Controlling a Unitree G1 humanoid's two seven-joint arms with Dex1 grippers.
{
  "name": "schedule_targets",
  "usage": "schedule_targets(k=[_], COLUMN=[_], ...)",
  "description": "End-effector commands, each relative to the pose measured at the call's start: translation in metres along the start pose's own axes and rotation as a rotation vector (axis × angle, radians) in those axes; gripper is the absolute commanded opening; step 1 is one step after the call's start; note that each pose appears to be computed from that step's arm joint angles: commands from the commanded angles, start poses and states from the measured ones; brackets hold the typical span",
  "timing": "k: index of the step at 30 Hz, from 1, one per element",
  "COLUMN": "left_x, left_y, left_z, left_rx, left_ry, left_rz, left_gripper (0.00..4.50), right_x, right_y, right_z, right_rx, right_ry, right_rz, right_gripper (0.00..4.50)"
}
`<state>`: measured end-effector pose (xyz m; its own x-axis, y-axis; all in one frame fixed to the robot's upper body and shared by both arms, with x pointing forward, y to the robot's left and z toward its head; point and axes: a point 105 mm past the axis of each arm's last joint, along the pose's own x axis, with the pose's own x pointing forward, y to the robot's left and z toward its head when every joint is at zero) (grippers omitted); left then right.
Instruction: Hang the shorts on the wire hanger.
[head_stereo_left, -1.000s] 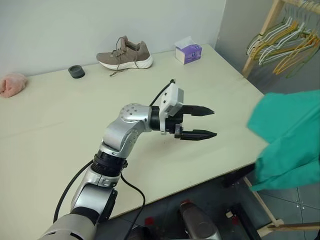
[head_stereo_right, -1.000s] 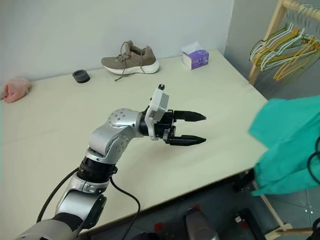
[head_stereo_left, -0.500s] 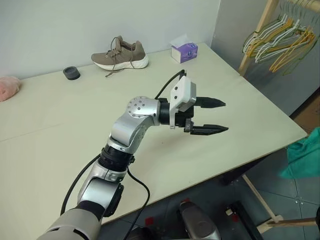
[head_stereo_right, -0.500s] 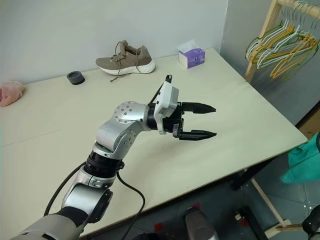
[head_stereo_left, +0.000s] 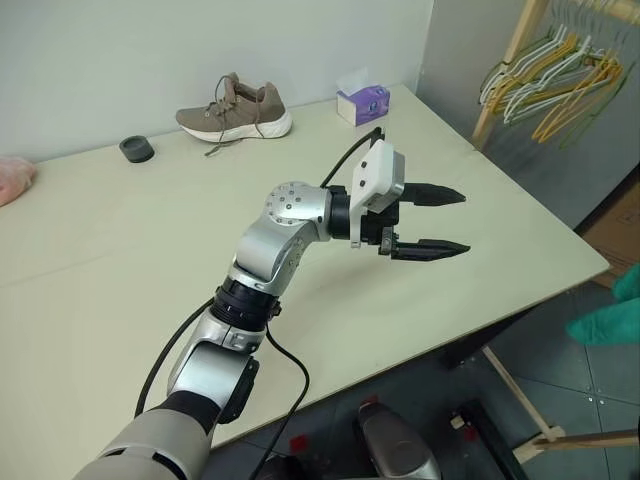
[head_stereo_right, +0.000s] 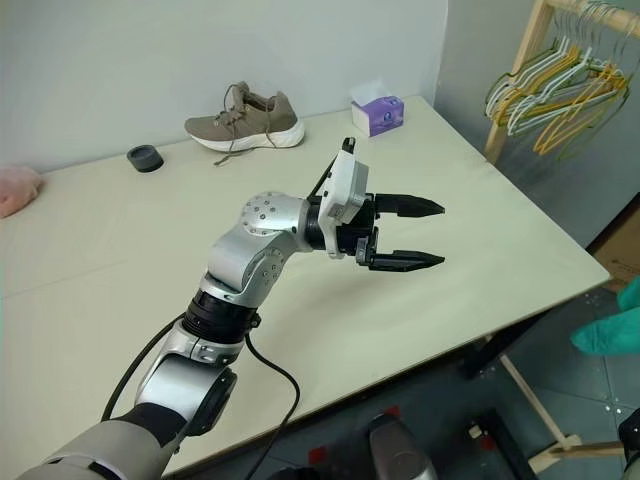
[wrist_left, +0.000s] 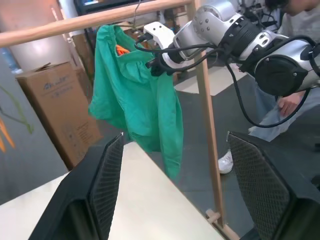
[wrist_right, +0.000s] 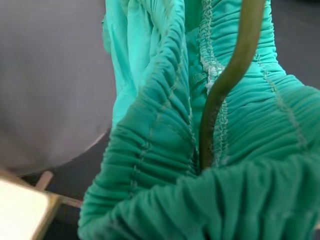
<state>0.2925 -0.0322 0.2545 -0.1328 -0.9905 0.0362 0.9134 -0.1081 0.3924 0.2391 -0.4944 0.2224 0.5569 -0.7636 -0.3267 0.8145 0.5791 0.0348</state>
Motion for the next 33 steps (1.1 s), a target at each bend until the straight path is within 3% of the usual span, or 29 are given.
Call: schedule_targets(k=[1,7,14,33], left_x=[0.002,0.007,0.012,0.025], left_y=[0.002,0.002,0.002,0.01], left_z=[0.016,0.026,0.031,0.042], left_rx=[0.048,0.033,0.014,-0.021], left_ry=[-0.042,-0.073,-0.07,-0.099], left_rz=[-0.019,-0.058,-0.116,-0.181], left_gripper=[3.47,3.47,3.47,3.47], right_x=[-0.003,0.008,0.01,0.011], right_y=[-0.008,-0.002,0.005,-0.001], right_z=[0.018,0.0,-0.006,0.033], right_rx=[0.034,0.048,0.046,0.061], right_ry=[-0.031,0.074,0.108,0.006], right_rz=[-0.021,0.012,0.039,0.051], right_gripper=[0.0,0.0,0.0,0.0])
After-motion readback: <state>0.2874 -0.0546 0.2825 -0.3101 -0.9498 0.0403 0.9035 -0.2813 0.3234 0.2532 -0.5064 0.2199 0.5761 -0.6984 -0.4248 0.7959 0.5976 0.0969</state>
